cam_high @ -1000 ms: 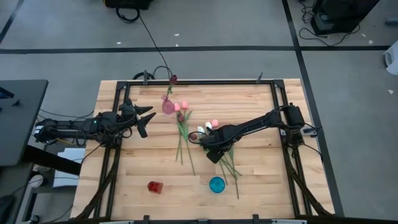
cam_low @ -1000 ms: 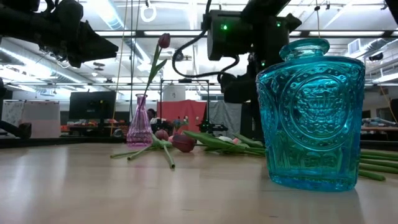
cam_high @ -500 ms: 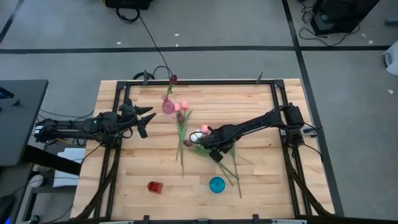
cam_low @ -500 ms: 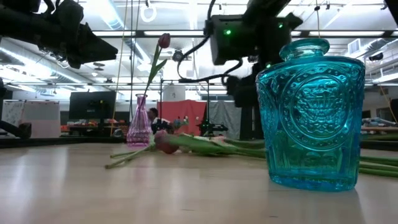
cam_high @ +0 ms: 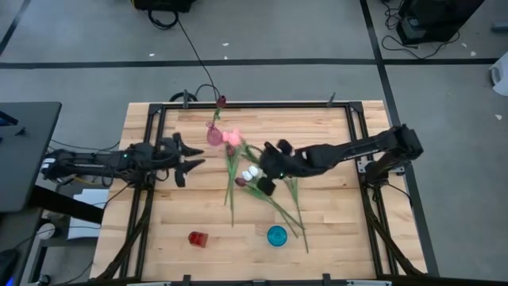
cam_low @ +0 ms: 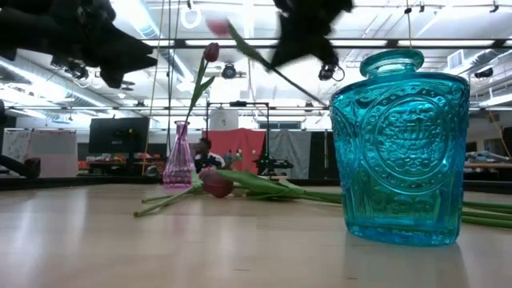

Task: Sort flowers into vase by color
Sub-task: Put the bottom pink flower into the red vase

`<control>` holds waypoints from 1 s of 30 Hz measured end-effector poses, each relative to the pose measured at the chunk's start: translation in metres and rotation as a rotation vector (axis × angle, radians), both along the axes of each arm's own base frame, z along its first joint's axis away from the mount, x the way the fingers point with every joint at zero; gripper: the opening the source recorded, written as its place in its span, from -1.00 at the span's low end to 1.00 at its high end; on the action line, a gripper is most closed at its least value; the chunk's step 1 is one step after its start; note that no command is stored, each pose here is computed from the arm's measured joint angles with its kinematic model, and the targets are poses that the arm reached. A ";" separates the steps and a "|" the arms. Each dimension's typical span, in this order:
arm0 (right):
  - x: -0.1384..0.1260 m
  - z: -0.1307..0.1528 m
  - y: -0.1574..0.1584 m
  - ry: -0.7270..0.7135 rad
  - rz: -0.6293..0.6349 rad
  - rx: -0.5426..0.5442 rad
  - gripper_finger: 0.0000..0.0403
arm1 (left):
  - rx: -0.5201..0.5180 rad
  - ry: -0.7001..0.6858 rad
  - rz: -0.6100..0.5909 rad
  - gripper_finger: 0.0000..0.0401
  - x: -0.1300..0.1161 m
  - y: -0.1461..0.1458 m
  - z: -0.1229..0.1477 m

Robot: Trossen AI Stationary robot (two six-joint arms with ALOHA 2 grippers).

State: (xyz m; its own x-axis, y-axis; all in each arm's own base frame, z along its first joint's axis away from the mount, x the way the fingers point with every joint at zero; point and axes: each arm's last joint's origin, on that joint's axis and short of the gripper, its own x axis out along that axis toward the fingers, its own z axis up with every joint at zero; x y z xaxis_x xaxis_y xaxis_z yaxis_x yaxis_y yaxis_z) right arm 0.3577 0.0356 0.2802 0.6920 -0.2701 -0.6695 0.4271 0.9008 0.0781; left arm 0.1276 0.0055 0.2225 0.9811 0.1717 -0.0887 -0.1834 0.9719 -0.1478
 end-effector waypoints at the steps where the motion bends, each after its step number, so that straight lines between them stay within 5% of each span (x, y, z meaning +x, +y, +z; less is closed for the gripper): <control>1: 0.006 0.005 0.000 -0.062 0.045 -0.008 -0.93 | -0.008 0.009 -0.022 -0.19 0.003 -0.001 -0.001; 6: 0.040 0.011 0.006 -0.361 0.284 -0.028 -0.93 | -0.040 0.044 -0.114 -0.19 0.012 -0.003 -0.001; 13: 0.068 0.012 0.017 -0.696 0.460 -0.038 -0.92 | -0.029 0.030 -0.192 -0.19 0.010 -0.012 0.024; 18: 0.081 0.001 0.028 -0.882 0.546 -0.029 -0.92 | 0.092 0.107 -0.051 -0.19 0.008 -0.010 0.029; 30: 0.122 -0.005 0.065 -0.999 0.686 0.015 -0.92 | 0.090 0.112 -0.032 -0.19 -0.013 -0.008 0.051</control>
State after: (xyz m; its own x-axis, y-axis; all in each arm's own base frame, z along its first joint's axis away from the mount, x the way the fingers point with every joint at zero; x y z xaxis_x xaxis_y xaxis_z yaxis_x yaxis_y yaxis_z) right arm 0.4799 0.1002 0.2756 0.9018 0.3583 0.2418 -0.3929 0.9126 0.1132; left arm 0.1151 -0.0026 0.2731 0.9710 0.1527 -0.1838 -0.1626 0.9859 -0.0403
